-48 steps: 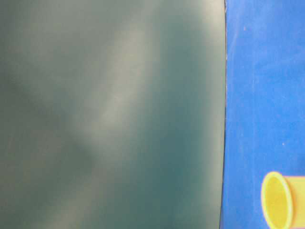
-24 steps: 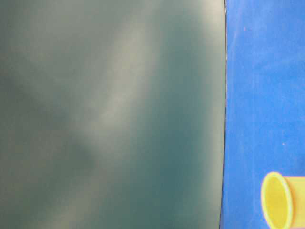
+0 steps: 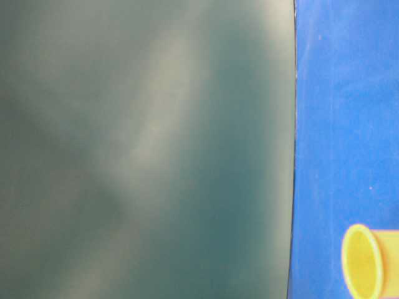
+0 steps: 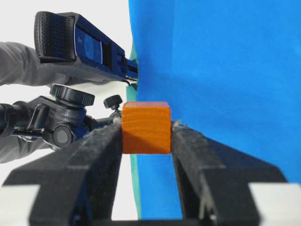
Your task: Move the block forward with right arm.
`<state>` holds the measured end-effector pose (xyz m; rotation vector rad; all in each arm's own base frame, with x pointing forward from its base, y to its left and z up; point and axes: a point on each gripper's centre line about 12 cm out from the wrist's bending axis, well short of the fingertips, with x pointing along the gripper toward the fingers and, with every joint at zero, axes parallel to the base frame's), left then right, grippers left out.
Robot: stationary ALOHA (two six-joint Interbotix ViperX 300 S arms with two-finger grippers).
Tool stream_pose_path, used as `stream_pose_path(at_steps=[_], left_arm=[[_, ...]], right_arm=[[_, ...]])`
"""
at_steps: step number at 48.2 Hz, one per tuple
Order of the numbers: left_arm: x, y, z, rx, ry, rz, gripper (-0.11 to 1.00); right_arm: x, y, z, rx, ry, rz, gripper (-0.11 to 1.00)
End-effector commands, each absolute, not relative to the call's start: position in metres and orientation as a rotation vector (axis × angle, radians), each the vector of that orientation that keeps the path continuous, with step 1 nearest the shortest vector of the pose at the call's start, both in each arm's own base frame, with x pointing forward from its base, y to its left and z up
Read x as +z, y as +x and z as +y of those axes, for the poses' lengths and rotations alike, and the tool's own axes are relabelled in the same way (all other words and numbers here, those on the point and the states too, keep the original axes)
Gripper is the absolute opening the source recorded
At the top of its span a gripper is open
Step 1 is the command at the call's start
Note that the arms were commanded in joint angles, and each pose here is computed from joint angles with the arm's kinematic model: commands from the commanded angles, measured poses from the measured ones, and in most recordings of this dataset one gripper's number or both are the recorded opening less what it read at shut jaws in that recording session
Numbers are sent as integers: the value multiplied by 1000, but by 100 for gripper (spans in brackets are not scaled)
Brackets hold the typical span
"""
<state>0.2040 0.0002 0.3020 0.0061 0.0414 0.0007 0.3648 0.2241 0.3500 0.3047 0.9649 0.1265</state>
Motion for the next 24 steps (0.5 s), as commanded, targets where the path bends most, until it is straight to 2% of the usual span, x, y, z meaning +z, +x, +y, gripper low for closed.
stream_pose_path(at_steps=[1, 24], left_arm=[[314, 207, 1, 2, 9, 15, 2], [314, 207, 0, 0, 1, 14, 2]], right_arm=[[367, 363, 225, 149, 326, 924, 40], [367, 363, 226, 152, 331, 926, 40]])
